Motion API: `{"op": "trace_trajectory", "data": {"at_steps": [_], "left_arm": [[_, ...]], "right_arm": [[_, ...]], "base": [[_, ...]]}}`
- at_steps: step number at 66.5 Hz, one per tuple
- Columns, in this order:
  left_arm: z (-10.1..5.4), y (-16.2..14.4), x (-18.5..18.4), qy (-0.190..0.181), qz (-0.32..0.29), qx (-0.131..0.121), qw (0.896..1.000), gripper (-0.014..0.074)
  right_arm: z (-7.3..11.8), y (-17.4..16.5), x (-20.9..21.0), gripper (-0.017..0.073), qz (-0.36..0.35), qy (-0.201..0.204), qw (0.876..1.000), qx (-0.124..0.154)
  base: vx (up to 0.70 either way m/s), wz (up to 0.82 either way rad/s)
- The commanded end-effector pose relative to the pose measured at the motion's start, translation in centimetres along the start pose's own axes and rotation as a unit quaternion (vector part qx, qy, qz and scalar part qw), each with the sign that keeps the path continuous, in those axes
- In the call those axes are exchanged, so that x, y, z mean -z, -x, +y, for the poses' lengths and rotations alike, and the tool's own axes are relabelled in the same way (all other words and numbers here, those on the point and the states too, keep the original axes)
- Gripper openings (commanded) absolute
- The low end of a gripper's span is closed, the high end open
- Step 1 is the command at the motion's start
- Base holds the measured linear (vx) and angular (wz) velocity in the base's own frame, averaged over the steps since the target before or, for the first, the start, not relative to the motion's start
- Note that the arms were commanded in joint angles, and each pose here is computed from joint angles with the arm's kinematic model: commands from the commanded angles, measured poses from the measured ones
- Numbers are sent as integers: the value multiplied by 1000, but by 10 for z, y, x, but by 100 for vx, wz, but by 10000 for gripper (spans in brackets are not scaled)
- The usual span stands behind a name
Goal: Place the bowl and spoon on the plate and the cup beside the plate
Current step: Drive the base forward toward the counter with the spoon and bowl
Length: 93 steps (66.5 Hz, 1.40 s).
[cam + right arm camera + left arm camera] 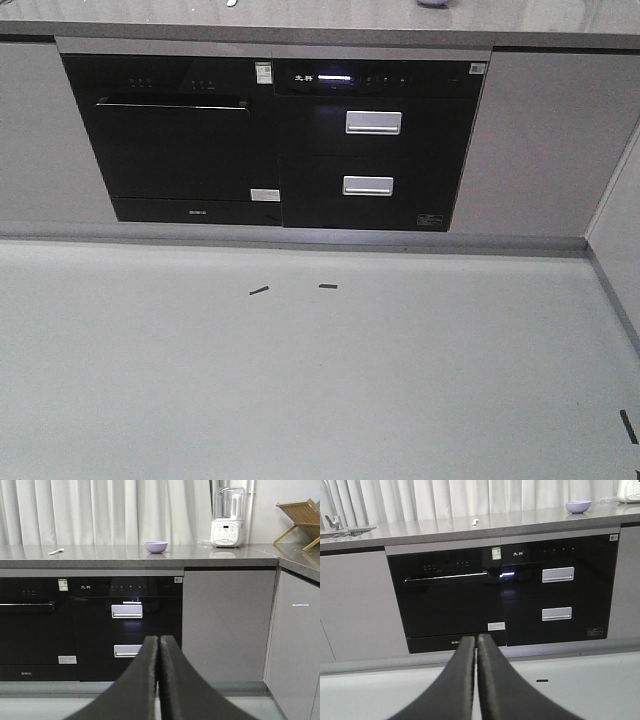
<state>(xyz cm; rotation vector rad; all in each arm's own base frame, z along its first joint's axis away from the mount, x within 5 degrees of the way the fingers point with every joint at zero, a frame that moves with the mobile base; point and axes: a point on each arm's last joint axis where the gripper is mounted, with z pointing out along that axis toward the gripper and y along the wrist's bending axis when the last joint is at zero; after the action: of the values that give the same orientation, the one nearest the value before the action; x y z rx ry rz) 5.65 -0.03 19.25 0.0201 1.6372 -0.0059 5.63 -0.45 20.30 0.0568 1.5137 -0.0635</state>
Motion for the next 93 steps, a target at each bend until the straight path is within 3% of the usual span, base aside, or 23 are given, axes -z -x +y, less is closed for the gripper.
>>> {"op": "trace_trajectory", "data": {"at_steps": [1, 93], "left_arm": [[-1, 9, 0, -5, -37, 4, 999, -6], [-1, 9, 0, -5, -37, 4, 999, -6]], "right_arm": [[1, 6, 1, -6, -40, 5, 999, 6], [1, 6, 1, -6, -40, 5, 999, 6]], "base": [[14, 2], [15, -4]]}}
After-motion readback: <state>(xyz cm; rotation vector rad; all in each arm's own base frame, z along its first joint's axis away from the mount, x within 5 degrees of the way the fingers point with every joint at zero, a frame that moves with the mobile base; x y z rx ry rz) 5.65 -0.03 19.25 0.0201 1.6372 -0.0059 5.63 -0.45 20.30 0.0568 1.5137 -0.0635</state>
